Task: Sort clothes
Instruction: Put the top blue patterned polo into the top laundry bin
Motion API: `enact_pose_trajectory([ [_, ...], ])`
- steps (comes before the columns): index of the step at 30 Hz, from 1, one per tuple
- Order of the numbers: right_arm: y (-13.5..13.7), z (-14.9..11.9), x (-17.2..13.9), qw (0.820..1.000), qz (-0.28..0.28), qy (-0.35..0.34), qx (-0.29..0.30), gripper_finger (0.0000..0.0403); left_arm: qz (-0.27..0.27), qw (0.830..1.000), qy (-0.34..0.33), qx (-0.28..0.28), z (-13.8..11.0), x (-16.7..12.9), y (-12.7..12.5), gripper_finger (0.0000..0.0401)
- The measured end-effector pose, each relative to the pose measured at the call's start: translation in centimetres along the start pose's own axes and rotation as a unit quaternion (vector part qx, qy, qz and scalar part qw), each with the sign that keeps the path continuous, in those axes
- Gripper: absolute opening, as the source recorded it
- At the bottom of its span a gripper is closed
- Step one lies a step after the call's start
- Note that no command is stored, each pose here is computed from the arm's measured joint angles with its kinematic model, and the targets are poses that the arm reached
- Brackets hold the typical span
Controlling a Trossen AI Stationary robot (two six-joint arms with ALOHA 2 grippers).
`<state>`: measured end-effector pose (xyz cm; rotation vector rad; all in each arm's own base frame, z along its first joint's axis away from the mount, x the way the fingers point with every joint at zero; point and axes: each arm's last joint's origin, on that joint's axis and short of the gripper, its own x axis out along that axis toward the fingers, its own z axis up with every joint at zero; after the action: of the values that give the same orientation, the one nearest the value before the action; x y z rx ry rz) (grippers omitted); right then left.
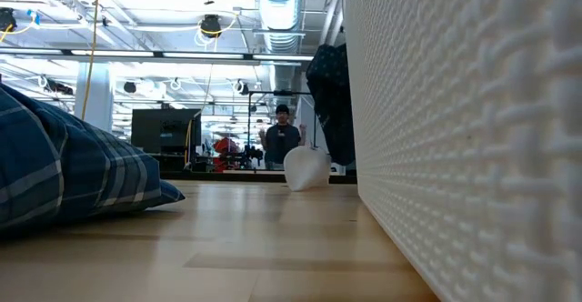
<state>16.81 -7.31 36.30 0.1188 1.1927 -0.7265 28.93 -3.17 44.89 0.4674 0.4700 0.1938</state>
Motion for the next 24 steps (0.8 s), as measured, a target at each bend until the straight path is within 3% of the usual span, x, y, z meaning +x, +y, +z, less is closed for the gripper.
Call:
enact_pose_trajectory([
  [6,0.8,0.4,1.3,0.998,0.035,0.057,-0.017,0.0084,-0.031,0.992,0.114,-0.032,-2.4,-0.1,-0.8,0.0188],
  [13,0.5,0.4,0.6,0.998,0.037,0.043,-0.014,0.0225,-0.046,0.979,0.197,-0.037,-5.5,1.0,-2.7,0.0188],
  [16,0.4,1.1,-0.7,0.998,0.052,-0.029,-0.017,0.0265,-0.051,0.974,0.219,-0.024,-6.8,1.8,-3.6,0.0188],
  [18,1.1,1.9,-1.7,0.989,0.096,-0.102,-0.040,0.0274,-0.053,0.975,0.216,-0.016,-7.5,2.5,-4.2,0.0188],
  [21,2.7,3.4,-3.0,0.959,0.170,-0.206,-0.090,0.0275,-0.054,0.977,0.204,-0.003,-8.2,3.5,-4.9,0.0188],
  [24,4.8,4.7,-3.4,0.931,0.209,-0.264,-0.140,0.0275,-0.060,0.978,0.198,-0.002,-8.7,4.1,-5.4,0.0188],
])
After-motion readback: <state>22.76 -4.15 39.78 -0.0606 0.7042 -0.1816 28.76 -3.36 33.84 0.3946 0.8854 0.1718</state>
